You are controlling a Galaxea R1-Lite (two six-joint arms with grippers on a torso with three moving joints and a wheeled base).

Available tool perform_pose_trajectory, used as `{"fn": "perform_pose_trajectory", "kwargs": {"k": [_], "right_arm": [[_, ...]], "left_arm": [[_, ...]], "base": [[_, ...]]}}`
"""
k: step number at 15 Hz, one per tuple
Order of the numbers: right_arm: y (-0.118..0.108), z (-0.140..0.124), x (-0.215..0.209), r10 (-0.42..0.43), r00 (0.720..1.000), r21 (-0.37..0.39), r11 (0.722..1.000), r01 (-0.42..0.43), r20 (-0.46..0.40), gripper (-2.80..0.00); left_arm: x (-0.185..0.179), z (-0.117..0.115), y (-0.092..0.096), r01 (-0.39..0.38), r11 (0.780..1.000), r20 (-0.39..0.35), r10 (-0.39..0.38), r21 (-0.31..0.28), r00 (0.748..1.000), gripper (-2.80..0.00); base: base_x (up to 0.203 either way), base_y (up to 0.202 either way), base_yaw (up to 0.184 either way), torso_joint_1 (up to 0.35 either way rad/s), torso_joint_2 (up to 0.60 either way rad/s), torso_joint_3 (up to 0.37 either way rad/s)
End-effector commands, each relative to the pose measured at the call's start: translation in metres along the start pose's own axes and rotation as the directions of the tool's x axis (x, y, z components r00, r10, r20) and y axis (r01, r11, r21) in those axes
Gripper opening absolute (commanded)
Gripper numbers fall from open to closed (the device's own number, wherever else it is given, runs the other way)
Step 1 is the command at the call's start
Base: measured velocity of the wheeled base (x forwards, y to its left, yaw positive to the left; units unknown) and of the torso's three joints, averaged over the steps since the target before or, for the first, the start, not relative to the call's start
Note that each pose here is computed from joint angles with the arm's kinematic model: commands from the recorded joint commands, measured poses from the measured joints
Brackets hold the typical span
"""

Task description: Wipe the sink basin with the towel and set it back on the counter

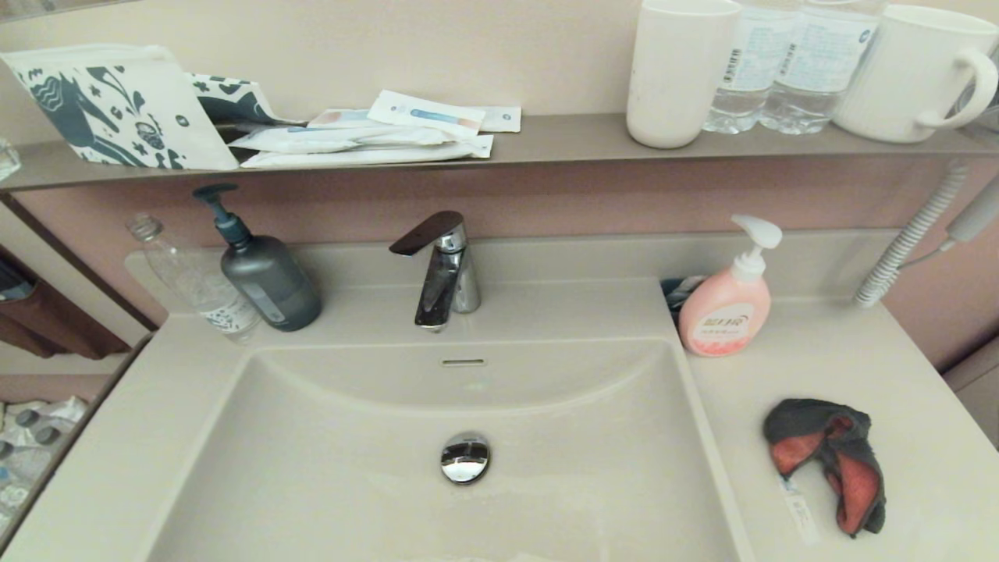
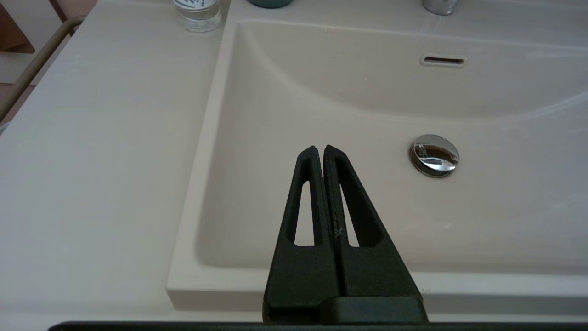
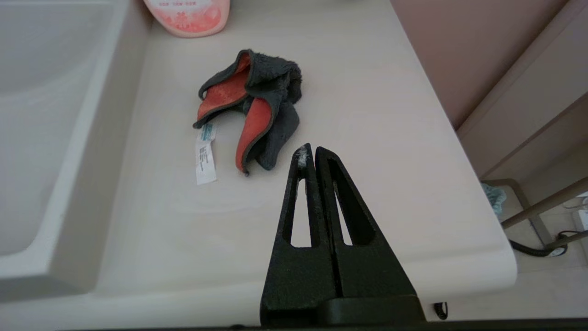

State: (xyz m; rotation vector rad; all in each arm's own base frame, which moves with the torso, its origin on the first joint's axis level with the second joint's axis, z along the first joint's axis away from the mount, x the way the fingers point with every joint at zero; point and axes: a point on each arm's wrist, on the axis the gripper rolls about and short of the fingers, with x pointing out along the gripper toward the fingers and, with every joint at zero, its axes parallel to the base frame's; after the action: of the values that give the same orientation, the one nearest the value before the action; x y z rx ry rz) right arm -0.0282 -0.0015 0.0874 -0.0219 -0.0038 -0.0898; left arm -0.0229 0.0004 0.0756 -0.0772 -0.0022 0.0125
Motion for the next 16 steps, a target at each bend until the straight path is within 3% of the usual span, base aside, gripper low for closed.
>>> {"fn": "perform_pose_trajectory", "kwargs": {"k": [1,5,16], "right_arm": [[0.0006,-0.0031,0.0009,0.02,1.0,0.0,1.0,-0.02,-0.011,-2.8],[0.0023,-0.0113,0.0049,0.093,0.996,-0.016,0.996,-0.093,-0.004,-2.8],[0.0022,-0.0109,0.005,0.091,0.996,0.013,0.996,-0.091,0.002,-2.8]], "left_arm": [[0.0001,0.0,0.0,-0.001,1.0,-0.001,0.001,0.0,1.0,-2.8],[0.0001,-0.0001,0.0,-0.001,1.0,-0.002,0.001,-0.002,1.0,-2.8],[0.0001,0.0,0.0,0.0,1.0,-0.001,0.0,-0.002,1.0,-2.8]], "base": [[0.0,0.0,0.0,0.0,0.0,0.0],[0.0,0.0,0.0,0.0,0.0,0.0],[0.0,0.0,0.0,0.0,0.0,0.0]]}}
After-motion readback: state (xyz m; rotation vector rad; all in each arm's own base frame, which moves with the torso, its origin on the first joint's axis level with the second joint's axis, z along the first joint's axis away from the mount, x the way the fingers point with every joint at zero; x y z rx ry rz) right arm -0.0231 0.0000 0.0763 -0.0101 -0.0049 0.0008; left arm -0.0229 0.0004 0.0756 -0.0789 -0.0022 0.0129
